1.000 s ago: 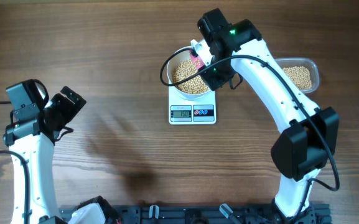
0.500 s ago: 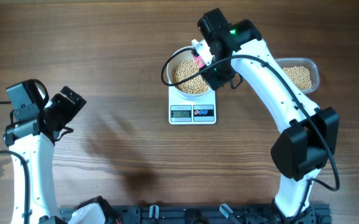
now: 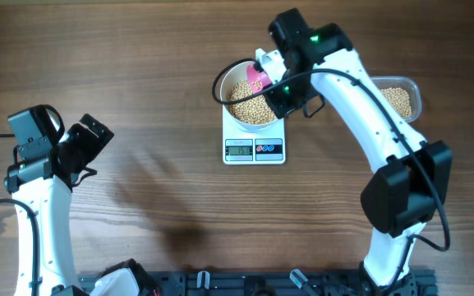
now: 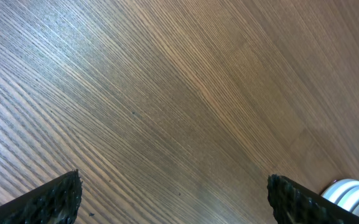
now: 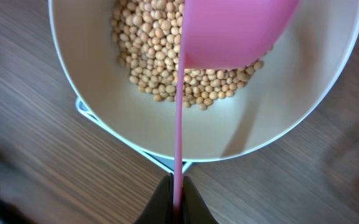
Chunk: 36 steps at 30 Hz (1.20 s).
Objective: Scoop item into bowl and weigh 150g on scale
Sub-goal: 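Tilt the pink scoop to pour soybeans into the white bowl, then move the empty scoop back over the soybean tub with the right gripper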
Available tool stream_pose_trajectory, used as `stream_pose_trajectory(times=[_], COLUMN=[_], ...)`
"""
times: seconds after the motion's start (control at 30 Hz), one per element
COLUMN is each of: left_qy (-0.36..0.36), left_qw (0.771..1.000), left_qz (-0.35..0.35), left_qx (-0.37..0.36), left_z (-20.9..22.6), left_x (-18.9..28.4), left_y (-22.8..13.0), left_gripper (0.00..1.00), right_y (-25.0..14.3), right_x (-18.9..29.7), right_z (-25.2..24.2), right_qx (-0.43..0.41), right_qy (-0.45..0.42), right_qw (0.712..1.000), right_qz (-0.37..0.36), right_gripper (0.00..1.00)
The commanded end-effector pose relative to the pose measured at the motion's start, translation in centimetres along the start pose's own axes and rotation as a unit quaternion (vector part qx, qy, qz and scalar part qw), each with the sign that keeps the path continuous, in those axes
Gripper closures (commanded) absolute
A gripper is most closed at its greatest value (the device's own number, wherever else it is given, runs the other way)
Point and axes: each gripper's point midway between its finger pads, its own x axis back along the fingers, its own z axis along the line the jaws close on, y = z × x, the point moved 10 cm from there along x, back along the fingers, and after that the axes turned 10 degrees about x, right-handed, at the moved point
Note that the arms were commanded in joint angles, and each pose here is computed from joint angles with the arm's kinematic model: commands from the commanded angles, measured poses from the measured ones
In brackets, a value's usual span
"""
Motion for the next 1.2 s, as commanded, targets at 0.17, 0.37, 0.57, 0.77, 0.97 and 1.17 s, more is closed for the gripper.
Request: stream_pose_trajectory(times=[0.17,0.37,0.57,0.77,0.97,1.17], left_qy=[-0.004,-0.004,-0.004,-0.004,-0.004,-0.004], left_qw=[1.0,1.0,1.0,1.0,1.0,1.0], left_qz=[0.002,0.002,0.002,0.002,0.002,0.002], left_qx=[-0.008,-0.008,-0.008,-0.008,-0.008,-0.008], left_z=[0.1,0.1,0.1,0.1,0.1,0.1], left_x=[0.0,0.0,0.0,0.0,0.0,0.0], left_y=[0.0,0.0,0.0,0.0,0.0,0.0], left_gripper=[0.0,0.0,0.0,0.0,0.0,0.0], right_y=[-0.3,-1.1,-3.3,-7.1,-12.5,-15.4], right_x=[2.5,3.8,6.4,10.4,12.8,13.1], right_z=[-2.2,-4.2,-7.2,-9.8,-11.8,-13.1], right_qx=[-0.057,-0.089,-0.128,-0.176,-0.247,-0.278], right_qy=[0.144,0.209,0.209,0.161,0.049,0.012], right_qw=[0.984,0.965,0.953,0.949,0.956,0.955], right_qz=[-0.087,-0.133,-0.176,-0.208,-0.153,-0.108], right_gripper=[0.96,0.96,0.96,0.96,0.96,0.96])
